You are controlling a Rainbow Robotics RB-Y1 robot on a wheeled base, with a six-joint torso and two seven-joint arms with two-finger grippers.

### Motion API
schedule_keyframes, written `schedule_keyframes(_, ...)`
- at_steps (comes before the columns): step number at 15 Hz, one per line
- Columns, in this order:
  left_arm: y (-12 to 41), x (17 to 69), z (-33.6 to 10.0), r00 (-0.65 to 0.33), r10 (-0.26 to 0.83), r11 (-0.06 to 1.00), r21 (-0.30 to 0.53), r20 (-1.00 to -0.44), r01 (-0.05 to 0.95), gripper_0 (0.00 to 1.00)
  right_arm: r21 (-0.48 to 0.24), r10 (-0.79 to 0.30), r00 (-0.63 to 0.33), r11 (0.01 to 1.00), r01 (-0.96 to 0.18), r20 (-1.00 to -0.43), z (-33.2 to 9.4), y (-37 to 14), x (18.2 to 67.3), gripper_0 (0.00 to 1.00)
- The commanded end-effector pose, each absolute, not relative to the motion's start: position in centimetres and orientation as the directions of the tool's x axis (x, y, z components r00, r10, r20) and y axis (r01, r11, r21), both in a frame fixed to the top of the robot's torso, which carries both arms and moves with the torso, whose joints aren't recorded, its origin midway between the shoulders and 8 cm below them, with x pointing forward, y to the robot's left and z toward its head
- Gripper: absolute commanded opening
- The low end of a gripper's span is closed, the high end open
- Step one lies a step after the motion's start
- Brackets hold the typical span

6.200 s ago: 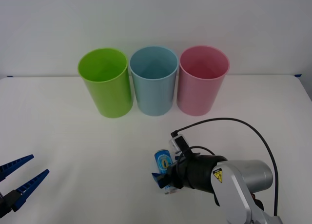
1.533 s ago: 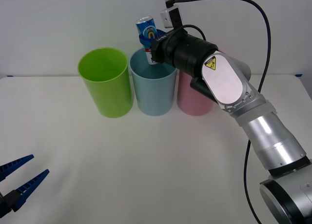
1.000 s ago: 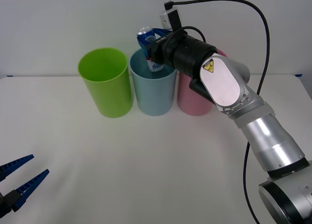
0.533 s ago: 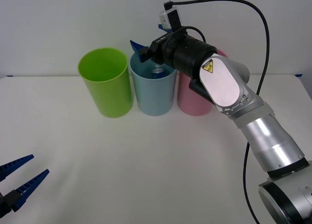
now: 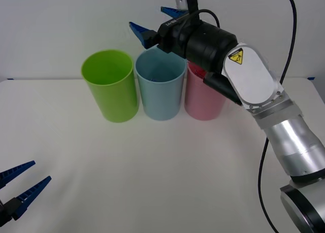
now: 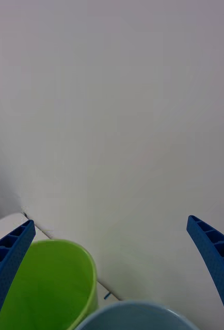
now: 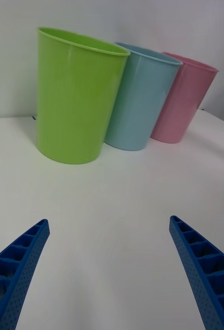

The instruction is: Put cans in the blue bin and PET bottles in the pink bin and trash in the green bin.

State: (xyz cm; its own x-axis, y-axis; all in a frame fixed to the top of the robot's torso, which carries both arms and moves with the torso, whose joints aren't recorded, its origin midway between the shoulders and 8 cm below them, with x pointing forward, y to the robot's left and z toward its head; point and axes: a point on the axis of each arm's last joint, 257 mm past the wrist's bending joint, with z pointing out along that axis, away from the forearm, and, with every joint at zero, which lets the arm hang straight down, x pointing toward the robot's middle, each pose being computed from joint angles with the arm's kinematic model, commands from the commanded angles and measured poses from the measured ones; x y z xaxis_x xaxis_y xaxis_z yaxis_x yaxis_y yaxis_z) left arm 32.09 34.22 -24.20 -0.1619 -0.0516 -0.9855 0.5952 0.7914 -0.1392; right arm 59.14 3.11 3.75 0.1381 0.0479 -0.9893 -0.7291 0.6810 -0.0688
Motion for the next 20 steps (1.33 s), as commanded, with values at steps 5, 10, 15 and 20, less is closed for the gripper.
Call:
schedule_keyframes(5, 34.2, 32.1, -24.2, -0.162, -0.052, 0.791, -0.139, -0.985, 0.595, 0.79, -0.069, 0.081, 0.147, 0.605, -0.793, -0.986, 4.0, -2.4, 50.3, 1.00)
schedule_keyframes(10, 34.2, 32.1, -24.2, -0.162, -0.052, 0.791, -0.139, -0.985, 0.595, 0.79, -0.125, -0.031, 0.132, 0.584, -0.802, -0.991, -0.8, -7.6, 43.5, 1.00)
schedule_keyframes(15, 34.2, 32.1, -24.2, -0.162, -0.052, 0.791, -0.139, -0.985, 0.595, 0.80, -0.180, -0.167, 0.100, 0.580, -0.795, -0.981, -7.7, -11.9, 39.6, 1.00)
schedule_keyframes(20, 34.2, 32.1, -24.2, -0.162, -0.052, 0.791, -0.139, -0.985, 0.595, 0.79, -0.248, -0.346, 0.052, 0.553, -0.796, -0.937, -14.1, -16.4, 36.6, 1.00)
